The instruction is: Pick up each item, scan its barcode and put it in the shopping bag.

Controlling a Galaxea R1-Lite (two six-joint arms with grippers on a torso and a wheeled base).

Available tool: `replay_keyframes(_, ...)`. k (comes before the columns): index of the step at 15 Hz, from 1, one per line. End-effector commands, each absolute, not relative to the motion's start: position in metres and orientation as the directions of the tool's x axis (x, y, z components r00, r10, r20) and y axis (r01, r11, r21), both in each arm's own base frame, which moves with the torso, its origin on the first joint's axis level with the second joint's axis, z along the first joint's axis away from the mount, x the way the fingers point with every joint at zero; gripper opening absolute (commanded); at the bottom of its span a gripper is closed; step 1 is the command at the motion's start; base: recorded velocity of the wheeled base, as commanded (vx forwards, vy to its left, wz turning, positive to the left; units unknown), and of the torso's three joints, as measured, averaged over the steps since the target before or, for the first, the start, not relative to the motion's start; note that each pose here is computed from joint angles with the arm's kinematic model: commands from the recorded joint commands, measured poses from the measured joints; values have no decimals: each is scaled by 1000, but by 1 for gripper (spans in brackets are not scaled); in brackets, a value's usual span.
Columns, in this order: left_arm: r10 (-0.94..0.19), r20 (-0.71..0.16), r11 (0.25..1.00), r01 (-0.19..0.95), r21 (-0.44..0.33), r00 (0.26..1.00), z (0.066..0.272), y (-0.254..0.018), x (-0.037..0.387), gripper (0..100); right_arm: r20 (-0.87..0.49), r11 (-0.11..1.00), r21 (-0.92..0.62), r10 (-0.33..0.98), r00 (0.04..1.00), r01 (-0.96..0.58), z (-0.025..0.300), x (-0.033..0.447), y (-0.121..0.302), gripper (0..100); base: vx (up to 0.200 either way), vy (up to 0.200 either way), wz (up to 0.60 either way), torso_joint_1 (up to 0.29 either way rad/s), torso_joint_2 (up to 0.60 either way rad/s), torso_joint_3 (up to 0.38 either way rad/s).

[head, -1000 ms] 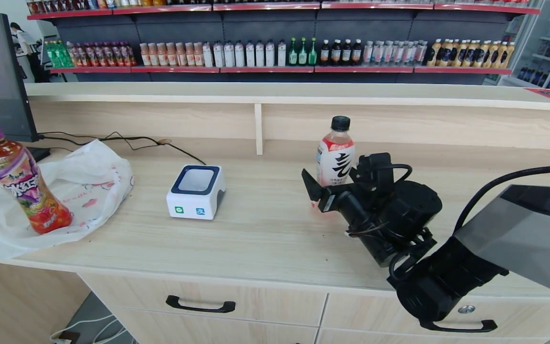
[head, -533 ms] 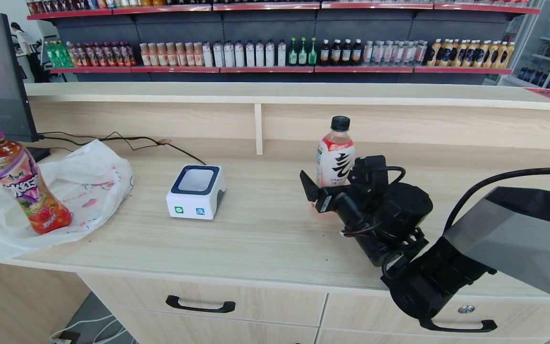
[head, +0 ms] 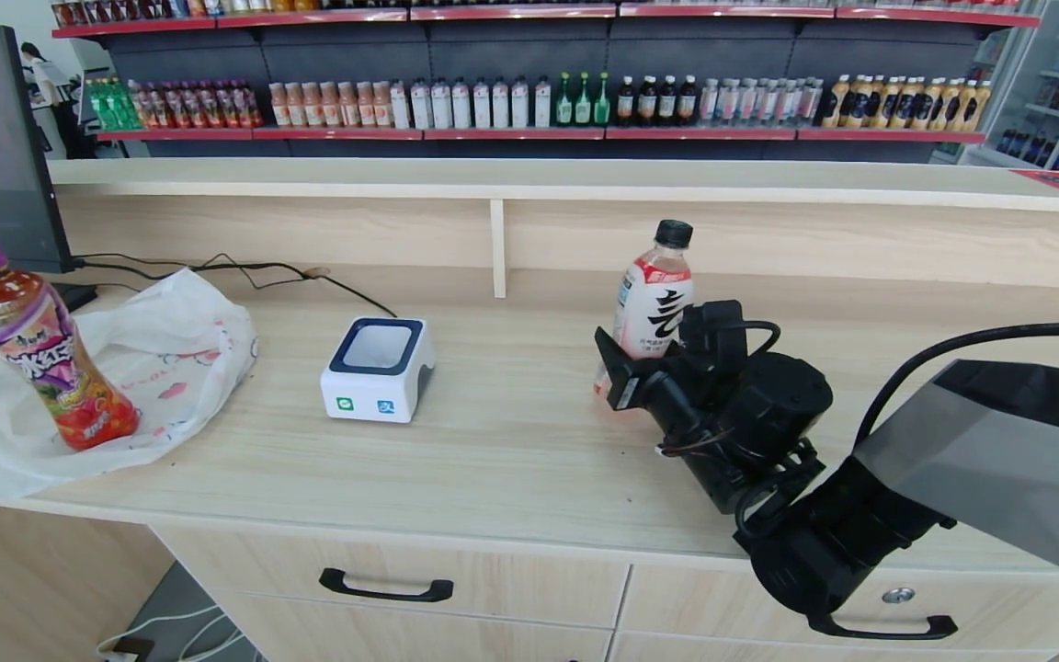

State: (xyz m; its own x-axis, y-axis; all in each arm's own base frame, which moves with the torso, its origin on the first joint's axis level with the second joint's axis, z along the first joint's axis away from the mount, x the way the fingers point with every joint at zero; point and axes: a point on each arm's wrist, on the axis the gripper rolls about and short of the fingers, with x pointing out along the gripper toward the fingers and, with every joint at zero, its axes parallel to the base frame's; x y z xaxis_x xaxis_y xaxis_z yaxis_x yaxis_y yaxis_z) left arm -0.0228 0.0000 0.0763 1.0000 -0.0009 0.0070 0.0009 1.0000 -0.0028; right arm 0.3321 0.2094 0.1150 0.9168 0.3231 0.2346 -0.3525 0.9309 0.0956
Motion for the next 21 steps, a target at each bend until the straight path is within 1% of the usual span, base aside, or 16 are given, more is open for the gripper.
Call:
replay_keyframes(1,-2,8,1000,2,-3,1000,76,0,-23,100,248,930,98,322,914,-355,119,331,209,0,0,0,0,0,0,0)
replay_keyframes(7,-2,8,1000,2,-3,1000,76,0,-23,100,291,928,110,313,904,-356,135,330,208,0,0,0,0,0,0,0)
replay_keyframes(10,-2,8,1000,2,-5,1000,76,0,-23,100,332,925,117,306,892,-361,154,321,203,0,0,0,0,0,0,0)
replay_keyframes(12,-2,8,1000,2,-5,1000,76,0,-23,100,335,925,118,306,891,-362,161,312,197,0,0,0,0,0,0,0)
replay_keyframes(15,-2,5,1000,2,-3,1000,76,0,-23,100,367,899,127,349,862,-418,185,275,194,0,0,0,0,0,0,0)
replay_keyframes(16,-3,5,1000,3,-3,1000,76,0,-23,100,370,888,131,369,852,-441,188,267,198,0,0,0,0,0,0,0)
replay_keyframes(17,-3,3,1000,3,-3,1000,76,0,-23,100,366,849,151,427,827,-506,191,243,207,0,0,0,0,0,0,0)
replay_keyframes(19,-3,2,1000,3,0,1000,76,0,-23,100,362,813,134,492,792,-566,195,215,213,0,0,0,0,0,0,0)
replay_keyframes(21,-3,2,1000,3,2,1000,76,0,-23,100,379,749,142,563,735,-647,201,189,229,0,0,0,0,0,0,0)
